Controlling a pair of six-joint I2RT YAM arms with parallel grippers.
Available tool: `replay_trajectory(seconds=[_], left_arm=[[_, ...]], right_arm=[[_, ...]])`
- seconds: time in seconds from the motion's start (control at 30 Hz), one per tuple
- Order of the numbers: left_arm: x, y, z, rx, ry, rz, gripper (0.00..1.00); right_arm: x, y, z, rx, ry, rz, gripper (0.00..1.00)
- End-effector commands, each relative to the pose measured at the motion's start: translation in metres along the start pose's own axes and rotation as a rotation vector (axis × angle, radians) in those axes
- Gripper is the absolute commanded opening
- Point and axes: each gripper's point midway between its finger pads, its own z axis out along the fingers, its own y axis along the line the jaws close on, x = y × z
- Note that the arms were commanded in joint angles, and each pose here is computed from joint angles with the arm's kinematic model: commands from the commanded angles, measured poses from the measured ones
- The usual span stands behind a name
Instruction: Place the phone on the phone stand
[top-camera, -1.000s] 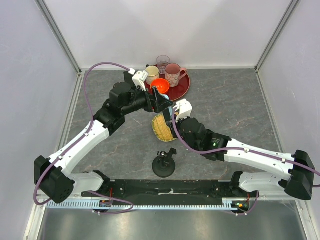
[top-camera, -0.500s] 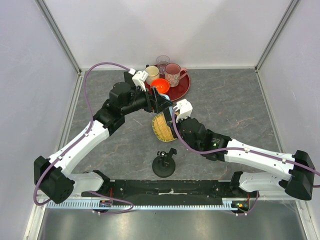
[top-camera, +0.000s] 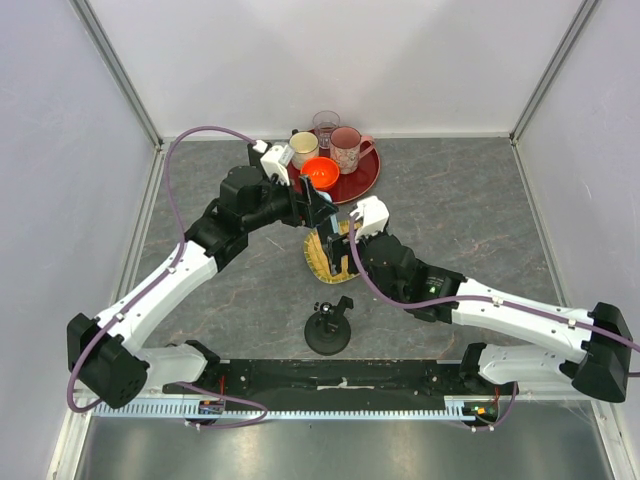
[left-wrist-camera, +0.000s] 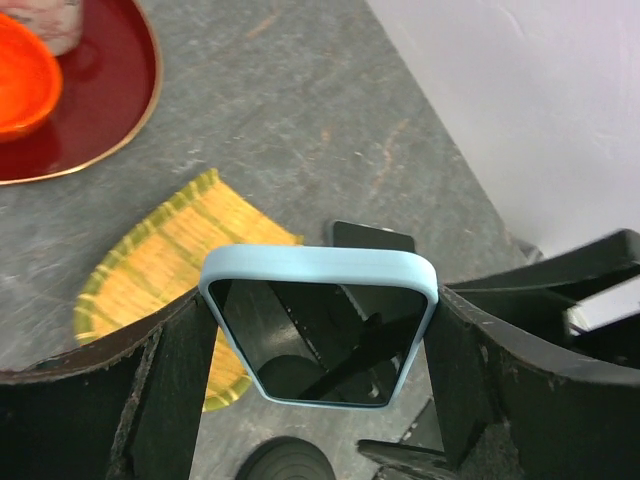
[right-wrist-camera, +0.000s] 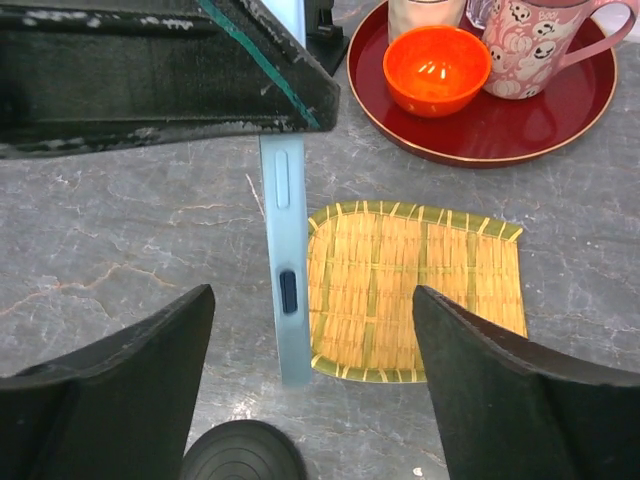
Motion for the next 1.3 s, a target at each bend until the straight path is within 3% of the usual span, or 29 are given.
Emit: replay_trajectory(seconds=[0.0, 0.17, 0.3, 0.4, 0.57, 0.73, 0.9, 1.13, 1.27], left_arm=[[-0.043, 0.018, -0.019, -0.147, -0.176, 0.078, 0.02], [-0.052, 0.063, -0.037, -0.405, -0.235, 0.089, 0.02], [-0.059, 0.101, -0.053, -0.634, -0.279, 0.106, 0.02], [-0.057, 0.119, -0.055, -0.725, -0.278, 0.122, 0.02], [-0.053, 0.138, -0.056, -0.823, -0.255, 0.171, 0.02], [-0.054, 0.153, -0.054, -0.899, -0.234, 0.232, 0.02], [-0.069, 0.166, -0.050, -0.975, -0.255, 0.324, 0.02], [-0.125, 0.188, -0.029, -1.067, -0.289, 0.445, 0.02], [-0.152, 0.211, -0.017, -1.117, -0.339, 0.449, 0.02]], right_arm=[[-0.037, -0.001, -0.009, 0.005, -0.098, 0.046, 0.89], [-0.059, -0.018, -0.013, 0.094, -0.174, 0.074, 0.95], [-0.083, -0.061, 0.006, 0.266, -0.240, 0.177, 0.96], [-0.115, -0.082, 0.036, 0.239, -0.286, 0.318, 0.96], [-0.173, -0.099, 0.055, 0.258, -0.457, 0.309, 0.96], [-0.152, -0.138, 0.060, 0.373, -0.453, 0.196, 0.97], [-0.130, -0.196, 0.051, 0.407, -0.439, 0.216, 0.98], [-0.104, -0.239, 0.028, 0.506, -0.467, 0.170, 0.98], [-0.107, -0.237, 0.018, 0.499, -0.514, 0.137, 0.98]])
